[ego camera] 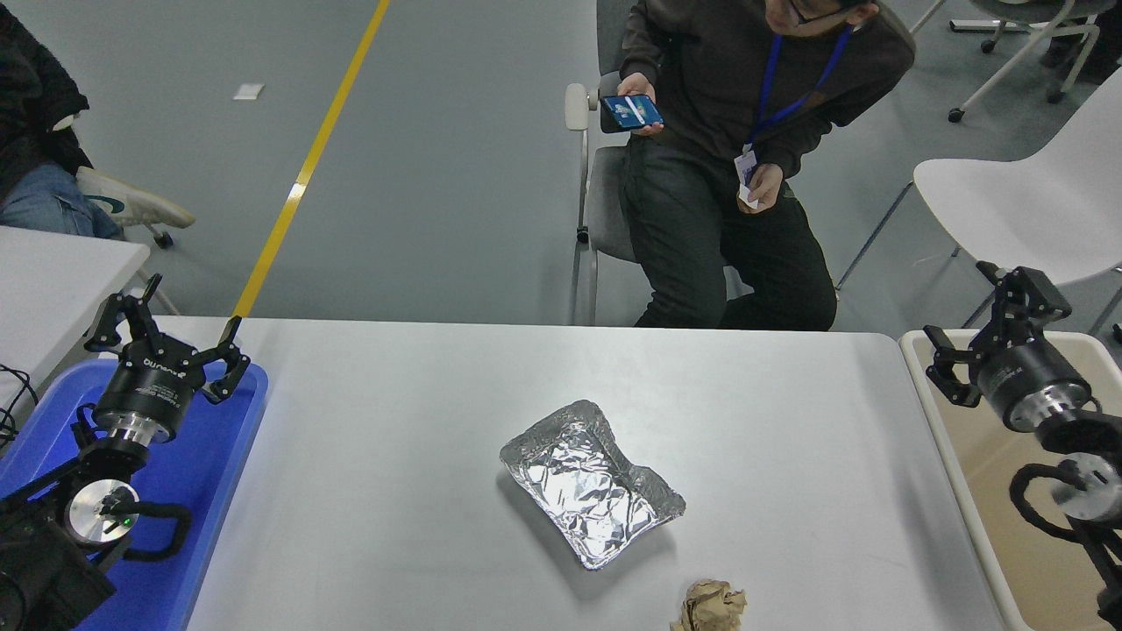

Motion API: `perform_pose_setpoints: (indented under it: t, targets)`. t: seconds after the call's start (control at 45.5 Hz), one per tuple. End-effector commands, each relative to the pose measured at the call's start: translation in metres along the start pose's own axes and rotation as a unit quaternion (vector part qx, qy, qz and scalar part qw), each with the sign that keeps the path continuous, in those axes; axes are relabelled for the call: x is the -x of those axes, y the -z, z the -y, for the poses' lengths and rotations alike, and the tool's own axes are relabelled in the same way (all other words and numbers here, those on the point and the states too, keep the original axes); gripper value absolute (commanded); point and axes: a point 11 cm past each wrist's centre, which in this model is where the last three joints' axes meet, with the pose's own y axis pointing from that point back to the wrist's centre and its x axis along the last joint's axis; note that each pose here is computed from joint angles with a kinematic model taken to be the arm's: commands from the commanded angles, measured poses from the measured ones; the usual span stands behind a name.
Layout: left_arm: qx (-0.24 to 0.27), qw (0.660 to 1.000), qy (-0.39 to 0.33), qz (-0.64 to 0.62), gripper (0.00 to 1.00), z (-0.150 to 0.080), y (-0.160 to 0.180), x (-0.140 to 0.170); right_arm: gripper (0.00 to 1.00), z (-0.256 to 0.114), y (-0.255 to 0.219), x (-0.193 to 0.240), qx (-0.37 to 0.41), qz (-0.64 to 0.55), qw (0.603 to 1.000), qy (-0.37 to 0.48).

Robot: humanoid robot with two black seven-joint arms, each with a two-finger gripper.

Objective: Clean the table surface

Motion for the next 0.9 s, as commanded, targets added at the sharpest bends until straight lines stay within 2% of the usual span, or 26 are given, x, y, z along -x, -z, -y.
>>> perform_pose_setpoints:
  t: [0.0, 0.33, 0.879]
  targets:
    - [0.0, 1.0, 0.0, 0.0, 1.0, 0.0, 0.0, 0.0, 1.0, -0.002, -0.028, 0.041, -0.002, 0.065, 0.997, 0.029]
    - [0.001, 1.0, 0.0, 0.0, 1.0, 0.0, 0.0, 0.0, 1.0, -0.01, -0.034, 0.062, -0.016, 0.087, 0.995, 0.049]
    - [0.0, 1.0, 0.0, 0.0, 1.0, 0.0, 0.0, 0.0, 1.0, -0.006, -0.039, 0.049, -0.033, 0.088, 0.996, -0.002]
